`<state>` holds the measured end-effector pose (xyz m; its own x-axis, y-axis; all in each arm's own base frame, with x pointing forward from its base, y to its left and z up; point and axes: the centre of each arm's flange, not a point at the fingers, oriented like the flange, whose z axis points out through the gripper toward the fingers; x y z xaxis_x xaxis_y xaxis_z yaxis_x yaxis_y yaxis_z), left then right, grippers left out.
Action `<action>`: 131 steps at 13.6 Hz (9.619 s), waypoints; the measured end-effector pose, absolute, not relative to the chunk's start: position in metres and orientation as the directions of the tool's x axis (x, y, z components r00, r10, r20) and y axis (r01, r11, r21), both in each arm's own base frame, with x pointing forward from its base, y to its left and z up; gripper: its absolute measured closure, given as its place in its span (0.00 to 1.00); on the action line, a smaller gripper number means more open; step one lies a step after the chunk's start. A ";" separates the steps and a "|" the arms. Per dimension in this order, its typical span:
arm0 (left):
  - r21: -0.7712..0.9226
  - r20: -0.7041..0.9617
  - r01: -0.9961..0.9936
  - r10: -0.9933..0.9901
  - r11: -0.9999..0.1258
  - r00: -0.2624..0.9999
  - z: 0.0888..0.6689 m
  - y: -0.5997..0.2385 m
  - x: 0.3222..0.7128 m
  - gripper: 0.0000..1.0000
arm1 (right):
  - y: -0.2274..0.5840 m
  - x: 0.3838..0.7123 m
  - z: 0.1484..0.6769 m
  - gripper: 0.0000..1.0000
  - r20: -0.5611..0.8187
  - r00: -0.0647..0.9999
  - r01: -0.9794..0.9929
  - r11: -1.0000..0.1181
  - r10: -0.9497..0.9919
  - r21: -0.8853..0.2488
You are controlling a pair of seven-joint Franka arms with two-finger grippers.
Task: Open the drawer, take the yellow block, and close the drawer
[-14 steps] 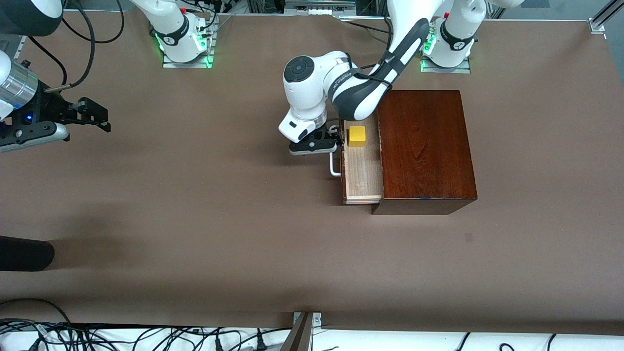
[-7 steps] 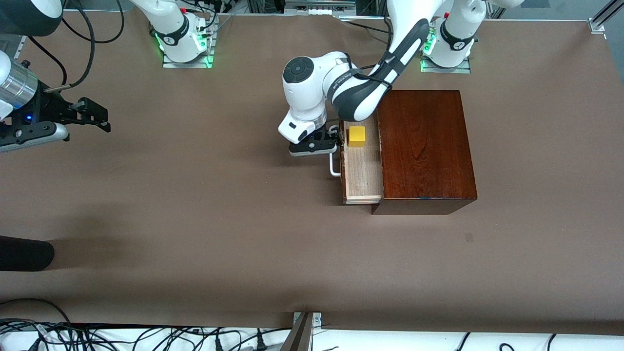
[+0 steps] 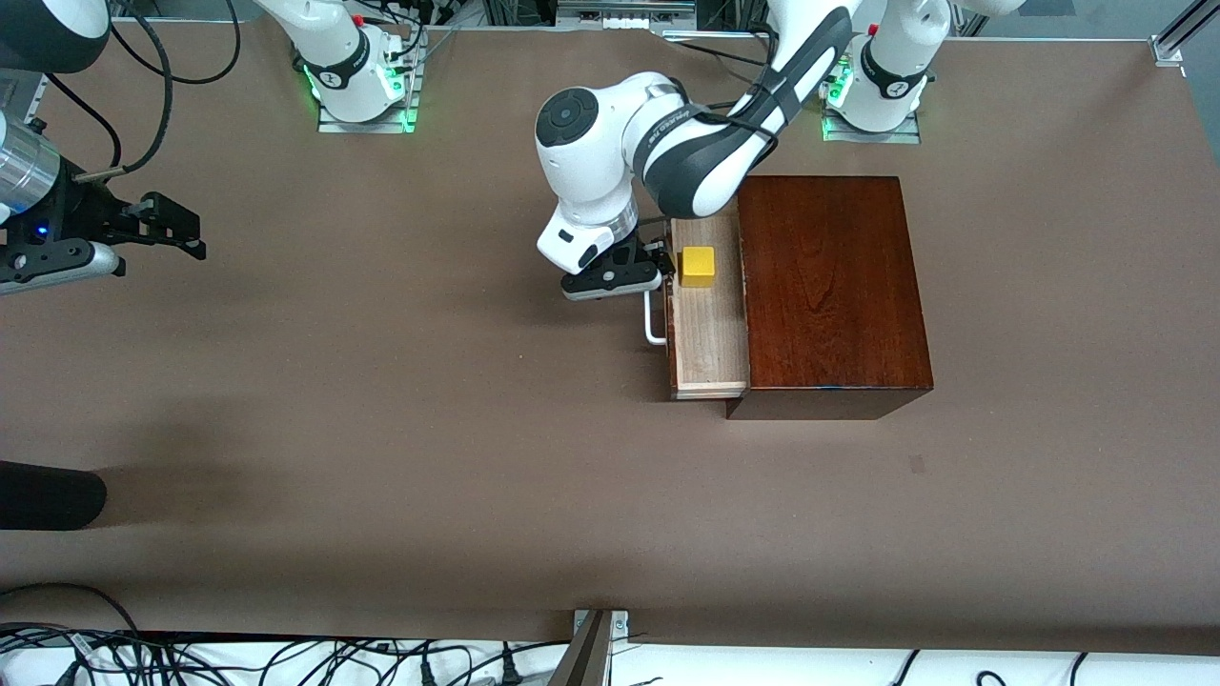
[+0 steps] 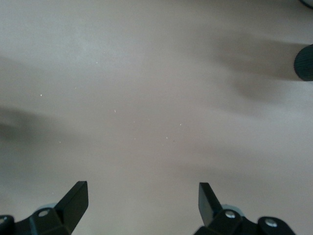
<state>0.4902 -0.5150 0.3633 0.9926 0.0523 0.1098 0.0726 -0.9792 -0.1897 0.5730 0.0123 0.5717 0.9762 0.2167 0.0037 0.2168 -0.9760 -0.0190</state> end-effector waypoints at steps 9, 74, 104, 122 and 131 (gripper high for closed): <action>-0.132 -0.034 -0.136 -0.132 -0.982 0.991 0.545 -0.305 0.569 0.00 | 0.016 0.574 0.572 0.00 0.010 0.975 0.224 -0.974 0.224 -0.019; -0.003 -0.111 -0.227 -0.225 -0.974 0.968 0.556 -0.026 0.558 0.00 | 0.564 0.457 0.563 0.44 0.090 0.335 0.928 -0.345 0.938 0.141; 0.119 -0.082 -0.959 -0.965 -0.257 0.248 0.349 -0.517 0.454 0.00 | 0.046 0.562 0.308 0.44 0.042 0.991 0.130 -0.991 0.130 -0.006; 0.138 -0.226 -0.988 -0.974 -0.062 0.029 0.283 -0.464 0.505 0.00 | 0.071 0.520 0.196 0.41 -0.046 0.993 0.111 -0.994 0.110 0.007; 0.212 -0.288 -0.973 -0.957 -0.092 0.028 0.278 -0.412 0.532 0.00 | 0.081 0.546 0.363 0.00 0.062 0.991 0.122 -0.991 0.119 -0.051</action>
